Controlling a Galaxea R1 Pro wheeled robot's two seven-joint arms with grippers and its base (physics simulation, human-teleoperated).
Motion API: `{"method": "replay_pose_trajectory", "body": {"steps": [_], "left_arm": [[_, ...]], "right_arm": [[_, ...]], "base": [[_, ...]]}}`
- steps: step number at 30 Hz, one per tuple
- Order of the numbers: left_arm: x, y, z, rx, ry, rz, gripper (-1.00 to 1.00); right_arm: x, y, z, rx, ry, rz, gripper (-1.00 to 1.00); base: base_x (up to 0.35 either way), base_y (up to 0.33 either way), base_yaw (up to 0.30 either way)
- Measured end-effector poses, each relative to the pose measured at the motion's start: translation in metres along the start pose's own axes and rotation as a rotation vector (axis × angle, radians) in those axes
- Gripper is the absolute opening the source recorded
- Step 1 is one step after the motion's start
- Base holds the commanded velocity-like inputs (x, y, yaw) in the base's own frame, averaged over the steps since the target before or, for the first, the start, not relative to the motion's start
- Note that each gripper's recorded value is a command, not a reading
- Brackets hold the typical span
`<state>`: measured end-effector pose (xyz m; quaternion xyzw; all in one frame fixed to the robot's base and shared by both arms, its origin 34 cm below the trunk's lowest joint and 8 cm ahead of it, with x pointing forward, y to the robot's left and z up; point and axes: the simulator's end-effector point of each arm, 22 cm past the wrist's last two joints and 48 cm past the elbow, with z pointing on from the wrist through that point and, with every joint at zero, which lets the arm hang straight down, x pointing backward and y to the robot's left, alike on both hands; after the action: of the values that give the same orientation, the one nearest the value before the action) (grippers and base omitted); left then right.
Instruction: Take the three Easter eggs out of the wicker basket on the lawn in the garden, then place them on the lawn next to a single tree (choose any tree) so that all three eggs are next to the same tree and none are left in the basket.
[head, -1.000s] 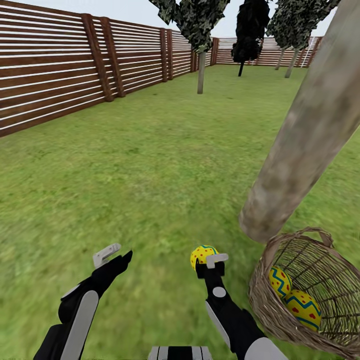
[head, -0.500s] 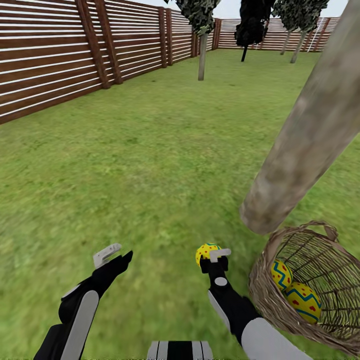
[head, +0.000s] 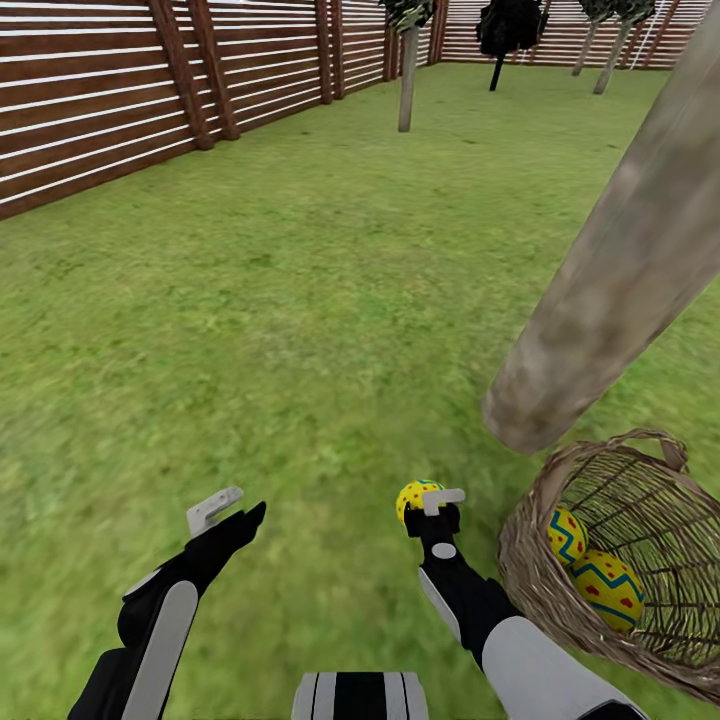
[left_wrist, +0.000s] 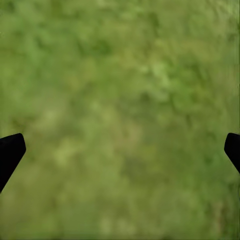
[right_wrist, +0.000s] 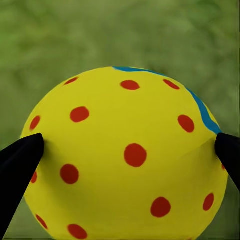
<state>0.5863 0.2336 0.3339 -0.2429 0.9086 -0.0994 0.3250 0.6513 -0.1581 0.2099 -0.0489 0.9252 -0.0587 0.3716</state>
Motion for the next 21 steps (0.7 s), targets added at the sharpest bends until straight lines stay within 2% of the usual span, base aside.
{"method": "replay_pose_trajectory", "body": {"steps": [5, 6, 16, 18, 21], "left_arm": [[0.0, 0.0, 0.0, 0.0, 0.001, 0.001, 1.0], [0.0, 0.0, 0.0, 0.0, 0.001, 0.0, 1.0], [-0.01, -0.005, -0.008, 0.012, -0.022, 0.0, 1.0], [-0.013, -0.007, -0.01, 0.017, -0.029, 0.0, 1.0], [-0.018, -0.01, -0.014, 0.023, -0.039, 0.001, 1.0]], "right_arm": [[0.0, -0.001, 0.0, 0.001, -0.002, 0.0, -1.0], [0.0, -0.001, 0.0, 0.001, -0.002, 0.0, 1.0], [-0.02, -0.002, -0.006, 0.004, -0.035, 0.003, 1.0], [-0.036, -0.004, -0.009, 0.012, -0.065, 0.012, 1.0], [-0.076, -0.008, -0.016, 0.025, -0.143, 0.034, 1.0]], "base": [[0.0, 0.0, 0.0], [0.0, 0.0, 0.0], [0.0, 0.0, 0.0], [0.0, 0.0, 0.0], [0.0, 0.0, 0.0]]}}
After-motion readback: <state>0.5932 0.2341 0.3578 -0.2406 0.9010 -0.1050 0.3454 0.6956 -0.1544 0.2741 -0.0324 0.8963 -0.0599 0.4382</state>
